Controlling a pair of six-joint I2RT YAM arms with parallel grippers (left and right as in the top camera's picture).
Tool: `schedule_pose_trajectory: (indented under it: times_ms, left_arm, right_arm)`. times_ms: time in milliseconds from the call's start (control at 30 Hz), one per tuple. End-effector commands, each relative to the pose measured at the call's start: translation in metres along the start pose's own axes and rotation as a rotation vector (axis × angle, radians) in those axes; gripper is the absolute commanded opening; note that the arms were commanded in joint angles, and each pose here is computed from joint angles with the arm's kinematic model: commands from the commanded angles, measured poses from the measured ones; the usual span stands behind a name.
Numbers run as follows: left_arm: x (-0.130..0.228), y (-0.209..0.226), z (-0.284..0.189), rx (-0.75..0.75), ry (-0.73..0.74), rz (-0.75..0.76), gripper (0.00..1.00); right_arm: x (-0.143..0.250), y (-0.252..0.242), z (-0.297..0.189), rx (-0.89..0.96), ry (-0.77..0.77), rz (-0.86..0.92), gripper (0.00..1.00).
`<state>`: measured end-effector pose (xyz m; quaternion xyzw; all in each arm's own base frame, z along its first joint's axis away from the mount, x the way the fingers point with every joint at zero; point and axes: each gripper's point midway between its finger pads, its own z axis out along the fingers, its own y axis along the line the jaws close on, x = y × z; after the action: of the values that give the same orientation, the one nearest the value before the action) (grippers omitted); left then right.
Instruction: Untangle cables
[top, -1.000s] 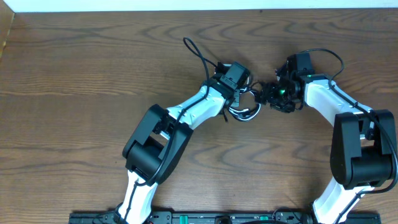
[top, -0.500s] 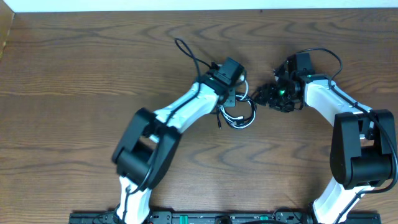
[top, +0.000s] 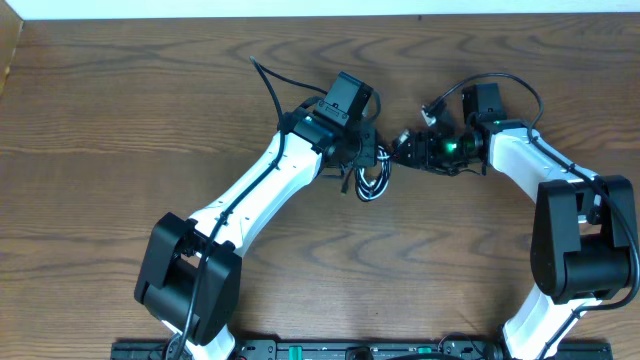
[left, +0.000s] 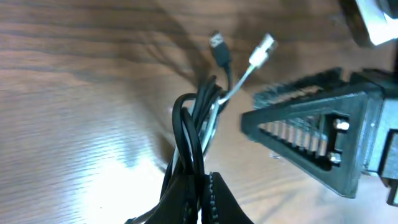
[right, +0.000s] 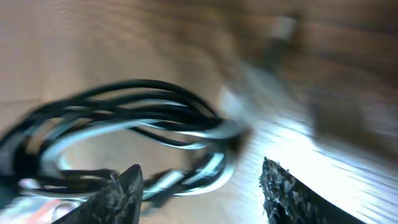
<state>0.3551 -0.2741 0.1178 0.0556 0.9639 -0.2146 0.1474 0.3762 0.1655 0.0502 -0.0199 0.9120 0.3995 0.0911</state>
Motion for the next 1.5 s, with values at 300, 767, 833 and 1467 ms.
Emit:
schedule_pose_trajectory:
  times_ms: [300,767,833,1467]
  left_arm:
    - [-0.012,-0.028,-0.024,0.408,0.038,0.211,0.07]
    - [-0.050,-0.017,-0.051,0.564,-0.018,0.008,0.07]
    - [-0.050,-0.017,-0.051,0.565,-0.016,-0.003,0.07]
    - [-0.048,-0.018,-0.051,0.564,0.005,-0.049,0.08]
  right_arm:
    - [-0.005,0.079,-0.031,-0.407,-0.001,-0.083,0.54]
    - [-0.033,0.083,-0.013,-0.221,-0.097,0.208,0.52]
    - [-0.036,0.086,-0.007,-0.200,-0.116,0.230,0.53]
    - [-0.051,0.099,-0.001,-0.224,-0.171,0.288,0.58]
